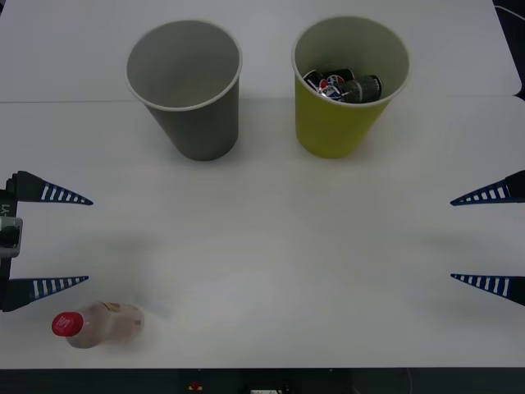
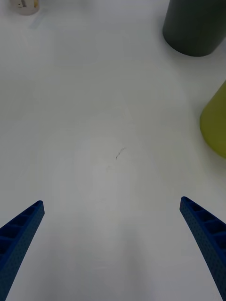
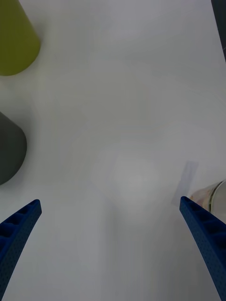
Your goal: Put the can into the green bin and the plastic bottle into the gray bin
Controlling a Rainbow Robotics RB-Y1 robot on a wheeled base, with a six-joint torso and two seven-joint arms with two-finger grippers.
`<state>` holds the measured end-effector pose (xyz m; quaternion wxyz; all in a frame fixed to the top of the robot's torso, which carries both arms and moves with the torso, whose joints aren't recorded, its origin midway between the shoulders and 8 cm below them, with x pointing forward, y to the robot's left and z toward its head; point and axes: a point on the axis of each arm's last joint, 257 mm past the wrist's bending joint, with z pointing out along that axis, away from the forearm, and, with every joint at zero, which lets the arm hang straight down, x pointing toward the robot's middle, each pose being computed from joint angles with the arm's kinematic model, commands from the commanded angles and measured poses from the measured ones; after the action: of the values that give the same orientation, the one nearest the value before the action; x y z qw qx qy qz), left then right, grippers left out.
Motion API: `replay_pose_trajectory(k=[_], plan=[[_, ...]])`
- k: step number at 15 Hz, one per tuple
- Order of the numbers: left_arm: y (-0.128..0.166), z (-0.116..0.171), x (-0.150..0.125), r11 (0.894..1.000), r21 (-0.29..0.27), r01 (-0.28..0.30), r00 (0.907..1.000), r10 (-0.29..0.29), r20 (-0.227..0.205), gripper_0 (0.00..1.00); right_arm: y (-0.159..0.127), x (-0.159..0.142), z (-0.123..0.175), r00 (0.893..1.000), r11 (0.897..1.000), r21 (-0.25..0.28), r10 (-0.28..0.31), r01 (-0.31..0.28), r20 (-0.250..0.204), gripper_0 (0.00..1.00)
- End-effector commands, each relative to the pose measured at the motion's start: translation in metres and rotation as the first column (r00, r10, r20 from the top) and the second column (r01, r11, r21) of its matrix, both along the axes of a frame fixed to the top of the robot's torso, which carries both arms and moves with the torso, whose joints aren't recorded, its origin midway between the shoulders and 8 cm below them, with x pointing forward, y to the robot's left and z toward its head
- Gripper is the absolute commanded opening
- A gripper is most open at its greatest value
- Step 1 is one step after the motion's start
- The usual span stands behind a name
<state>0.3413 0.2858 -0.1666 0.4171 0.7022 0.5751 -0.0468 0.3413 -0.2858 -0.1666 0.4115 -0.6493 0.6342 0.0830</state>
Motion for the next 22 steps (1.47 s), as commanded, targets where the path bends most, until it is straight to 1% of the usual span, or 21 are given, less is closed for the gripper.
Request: replay_pose_trajectory(k=[1, 2, 3, 4, 9, 10, 12, 13, 15, 16, 17, 19, 21, 22], plan=[[0.000, 0.000, 0.000, 1.000, 0.000, 0.000, 1.0000, 0.000, 0.000, 1.00, 0.000, 0.000, 0.000, 1.000, 1.000, 0.000, 0.000, 0.000, 0.000, 1.00], [0.001, 0.007, 0.007, 1.000, -0.004, -0.007, 0.9997, 0.007, 0.022, 1.00, 0.000, 0.000, 0.000, 1.000, 1.000, 0.000, 0.000, 0.000, 0.000, 1.00], [-0.001, 0.009, 0.007, 1.000, -0.006, 0.000, 0.9996, 0.000, 0.028, 1.00, 0.000, 0.000, 0.000, 1.000, 1.000, 0.000, 0.000, 0.000, 0.000, 1.00], [-0.001, 0.014, 0.010, 1.000, 0.004, 0.009, 0.9990, -0.009, 0.043, 1.00, 0.000, 0.000, 0.000, 1.000, 1.000, 0.000, 0.000, 0.000, 0.000, 1.00], [0.005, 0.020, 0.012, 1.000, 0.018, 0.013, 0.9991, -0.014, 0.041, 1.00, 0.000, 0.000, 0.000, 1.000, 1.000, 0.000, 0.000, 0.000, 0.000, 1.00], [0.010, 0.021, 0.015, 1.000, 0.015, 0.005, 0.9993, -0.005, 0.038, 1.00, 0.000, 0.000, 0.000, 1.000, 1.000, 0.000, 0.000, 0.000, 0.000, 1.00], [0.021, 0.025, 0.021, 0.999, 0.033, 0.019, 0.9976, -0.021, 0.065, 1.00, 0.000, 0.000, 0.000, 1.000, 1.000, 0.000, 0.000, 0.000, 0.000, 1.00], [0.029, 0.025, 0.023, 0.999, 0.046, 0.027, 0.9971, -0.030, 0.070, 1.00, 0.000, 0.000, 0.000, 1.000, 1.000, 0.000, 0.000, 0.000, 0.000, 1.00], [0.039, 0.023, 0.019, 0.998, 0.055, 0.043, 0.9987, -0.045, 0.026, 1.00, 0.000, 0.000, 0.000, 1.000, 1.000, 0.000, 0.000, 0.000, 0.000, 1.00], [0.043, 0.023, 0.016, 0.997, 0.050, 0.050, 0.9988, -0.050, 0.002, 1.00, 0.000, 0.000, 0.000, 1.000, 1.000, 0.000, 0.000, 0.000, 0.000, 1.00], [0.049, 0.020, 0.013, 0.997, 0.050, 0.059, 0.9979, -0.058, -0.029, 1.00, 0.000, 0.000, 0.000, 1.000, 1.000, 0.000, 0.000, 0.000, 0.000, 1.00], [0.058, 0.014, 0.009, 0.996, 0.048, 0.073, 0.9950, -0.070, -0.071, 1.00, 0.000, 0.000, 0.000, 1.000, 1.000, 0.000, 0.000, 0.000, 0.000, 1.00], [0.071, 0.010, 0.014, 0.993, 0.071, 0.098, 0.9939, -0.094, -0.058, 1.00, 0.000, 0.000, 0.000, 1.000, 1.000, 0.000, 0.000, 0.000, 0.000, 1.00], [0.077, 0.006, 0.015, 0.991, 0.084, 0.101, 0.9936, -0.097, -0.059, 1.00, 0.000, 0.000, 0.000, 1.000, 1.000, 0.000, 0.000, 0.000, 0.000, 1.00]])
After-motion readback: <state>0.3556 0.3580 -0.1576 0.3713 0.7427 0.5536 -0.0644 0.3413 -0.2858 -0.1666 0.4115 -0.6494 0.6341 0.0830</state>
